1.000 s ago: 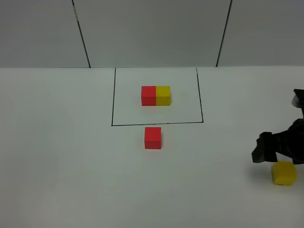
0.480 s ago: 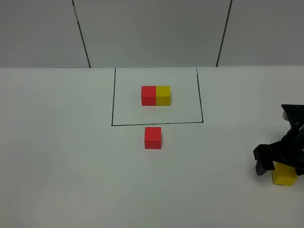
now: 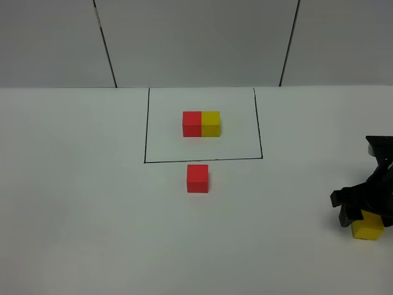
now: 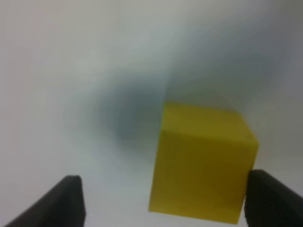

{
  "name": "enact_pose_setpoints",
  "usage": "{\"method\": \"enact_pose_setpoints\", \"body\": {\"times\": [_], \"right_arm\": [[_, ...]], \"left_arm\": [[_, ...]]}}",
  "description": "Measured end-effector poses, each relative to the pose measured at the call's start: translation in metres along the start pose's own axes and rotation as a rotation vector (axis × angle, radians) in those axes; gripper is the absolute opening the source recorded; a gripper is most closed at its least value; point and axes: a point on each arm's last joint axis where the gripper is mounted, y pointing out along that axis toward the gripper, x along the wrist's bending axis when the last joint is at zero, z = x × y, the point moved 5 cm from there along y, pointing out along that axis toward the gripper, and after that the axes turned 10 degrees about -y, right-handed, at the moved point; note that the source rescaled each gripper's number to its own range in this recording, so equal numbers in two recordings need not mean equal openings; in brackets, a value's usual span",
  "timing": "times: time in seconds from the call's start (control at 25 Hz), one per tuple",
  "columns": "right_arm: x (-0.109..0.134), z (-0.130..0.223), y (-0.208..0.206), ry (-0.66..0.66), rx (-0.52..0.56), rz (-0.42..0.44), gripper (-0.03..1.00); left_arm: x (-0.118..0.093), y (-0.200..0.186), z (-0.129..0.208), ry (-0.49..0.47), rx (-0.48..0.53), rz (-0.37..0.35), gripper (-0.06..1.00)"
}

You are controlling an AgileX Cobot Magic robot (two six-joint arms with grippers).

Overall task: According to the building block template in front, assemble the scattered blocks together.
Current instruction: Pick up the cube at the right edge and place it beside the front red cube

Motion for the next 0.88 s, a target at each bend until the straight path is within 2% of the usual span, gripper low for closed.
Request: {"method": "enact_pose_setpoints", "body": {"times": [0.28, 0.36, 0.6, 0.68, 0.72, 0.76, 0.8, 0.88], "right_arm": [[-0.001, -0.001, 0.012, 0.010, 0.012, -0.002, 0.40], [-0.001, 0.001, 0.023, 0.021, 0.035, -0.007, 0.40], [-0.001, -0.002, 0.023, 0.039, 0.011, -0.004, 0.40], [-0.001, -0.001, 0.023, 0.051, 0.013, -0.004, 0.32], [-0.001, -0.001, 0.023, 0.052, 0.017, -0.004, 0.22], [-0.001, 0.000, 0.023, 0.052, 0.022, -0.004, 0.07], [-0.001, 0.000, 0.023, 0.053, 0.024, -0.004, 0.00], [-0.002, 0.001, 0.022, 0.046, 0.030, -0.003, 0.01]], "left_arm": [[0.000, 0.000, 0.000, 0.000, 0.000, 0.000, 0.75], [0.000, 0.000, 0.000, 0.000, 0.000, 0.000, 0.75], [0.000, 0.000, 0.000, 0.000, 0.000, 0.000, 0.75], [0.000, 0.000, 0.000, 0.000, 0.000, 0.000, 0.75], [0.000, 0.000, 0.000, 0.000, 0.000, 0.000, 0.75], [0.000, 0.000, 0.000, 0.000, 0.000, 0.000, 0.75], [0.000, 0.000, 0.000, 0.000, 0.000, 0.000, 0.75], [0.000, 0.000, 0.000, 0.000, 0.000, 0.000, 0.75]]}}
